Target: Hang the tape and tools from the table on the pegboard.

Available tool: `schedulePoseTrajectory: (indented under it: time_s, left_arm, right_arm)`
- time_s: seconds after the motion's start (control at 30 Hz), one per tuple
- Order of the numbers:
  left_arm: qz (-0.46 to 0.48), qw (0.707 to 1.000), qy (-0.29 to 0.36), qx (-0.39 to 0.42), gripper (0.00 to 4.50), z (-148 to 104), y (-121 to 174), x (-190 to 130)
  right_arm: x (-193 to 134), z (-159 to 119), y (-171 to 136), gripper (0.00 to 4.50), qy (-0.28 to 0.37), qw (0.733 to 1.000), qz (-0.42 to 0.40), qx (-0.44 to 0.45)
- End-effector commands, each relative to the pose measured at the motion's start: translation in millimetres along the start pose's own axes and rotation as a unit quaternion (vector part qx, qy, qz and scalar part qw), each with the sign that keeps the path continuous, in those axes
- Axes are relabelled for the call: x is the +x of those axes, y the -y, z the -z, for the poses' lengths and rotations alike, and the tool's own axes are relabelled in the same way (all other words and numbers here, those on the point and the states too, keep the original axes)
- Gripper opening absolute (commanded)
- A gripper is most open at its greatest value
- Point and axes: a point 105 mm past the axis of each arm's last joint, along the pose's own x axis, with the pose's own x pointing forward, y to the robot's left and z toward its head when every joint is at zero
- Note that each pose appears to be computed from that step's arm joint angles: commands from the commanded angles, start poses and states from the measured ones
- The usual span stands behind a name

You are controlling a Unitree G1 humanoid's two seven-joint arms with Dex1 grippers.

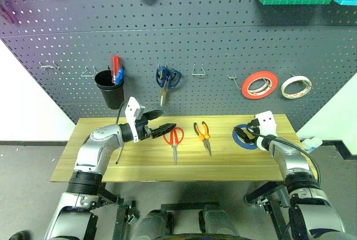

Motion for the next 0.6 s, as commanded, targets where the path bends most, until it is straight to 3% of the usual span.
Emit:
schedulePoseTrajectory:
  time_s: [0.03, 0.4, 0.6]
  left_arm:
    - [-0.006, 0.999, 0.021, 0.023, 4.48, -14.5, -3.3, 0.9]
    - [-0.006, 0.999, 0.032, 0.014, 4.48, -21.0, -6.0, 3.3]
    - [0.030, 0.999, 0.006, 0.009, 4.48, -25.3, 3.4, -1.8]
  right_arm:
    - [0.7, -12.2, 2.7, 4.50, 0.020, 1.000, 0.003, -0.008]
    - [-0.1, -15.7, 1.4, 4.50, 0.025, 1.000, -0.001, -0.017]
    - [-1.7, -26.6, 9.3, 4.50, 0.026, 0.999, -0.005, -0.023]
